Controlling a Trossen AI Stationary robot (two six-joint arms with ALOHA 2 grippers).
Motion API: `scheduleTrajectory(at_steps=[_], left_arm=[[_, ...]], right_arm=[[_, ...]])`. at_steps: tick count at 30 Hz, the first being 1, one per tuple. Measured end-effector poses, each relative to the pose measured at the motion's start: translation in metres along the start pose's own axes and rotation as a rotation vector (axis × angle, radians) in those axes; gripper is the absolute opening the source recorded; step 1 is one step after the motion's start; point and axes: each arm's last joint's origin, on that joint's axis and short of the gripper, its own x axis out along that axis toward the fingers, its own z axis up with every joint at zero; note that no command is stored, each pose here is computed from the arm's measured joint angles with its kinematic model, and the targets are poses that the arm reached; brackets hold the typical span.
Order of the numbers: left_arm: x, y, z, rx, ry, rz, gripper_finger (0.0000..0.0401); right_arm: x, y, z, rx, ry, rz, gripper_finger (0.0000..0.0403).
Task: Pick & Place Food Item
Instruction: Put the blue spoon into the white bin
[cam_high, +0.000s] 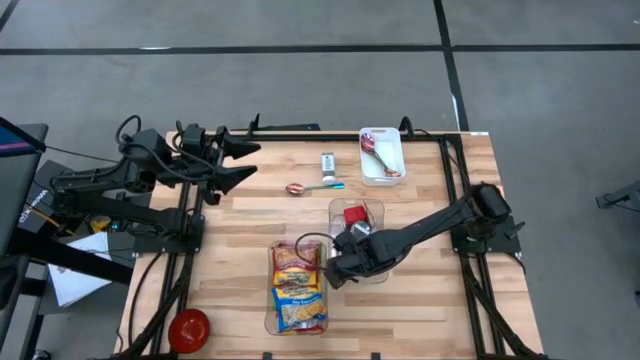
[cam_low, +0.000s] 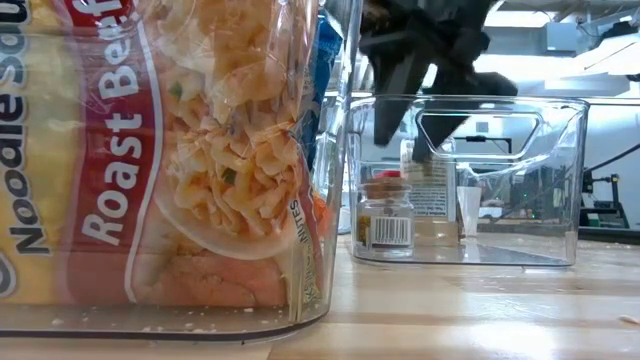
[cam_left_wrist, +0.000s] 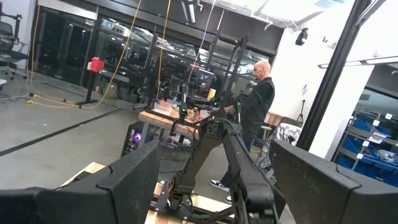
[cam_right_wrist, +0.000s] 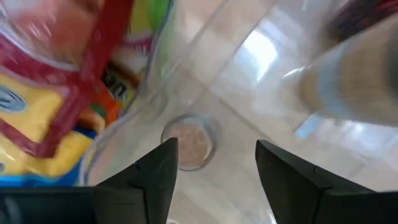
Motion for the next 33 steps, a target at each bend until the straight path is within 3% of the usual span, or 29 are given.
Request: scheduleTrajectory(at_steps=[10, 16, 21, 27, 33], left_arm=[[0.0, 0.0, 0.0, 0.0, 0.001, -0.001, 0.0296], [0.0, -0.001, -0.001, 0.0, 0.022, -0.034, 0.0296], [0.0, -0.001, -0.004, 0.01, 0.049, -0.055, 0.0296], [0.011, 0.004, -0.013, 0.092, 0.082, 0.043, 0.0296], [0.037, 0.015, -0.029, 0.26, 0.119, 0.157, 0.0296]], right_arm=[[-0.073, -0.034, -0.002, 0.147, -0.209, -0.099, 0.0207], [-0.132, -0.058, -0.005, 0.156, -0.39, -0.016, 0.0207], [-0.176, -0.083, -0.006, 0.077, -0.528, 0.054, 0.0207], [-0.207, -0.111, 0.004, 0.088, -0.624, 0.086, 0.0207], [-0.224, -0.133, 0.016, 0.037, -0.708, 0.053, 0.0207]])
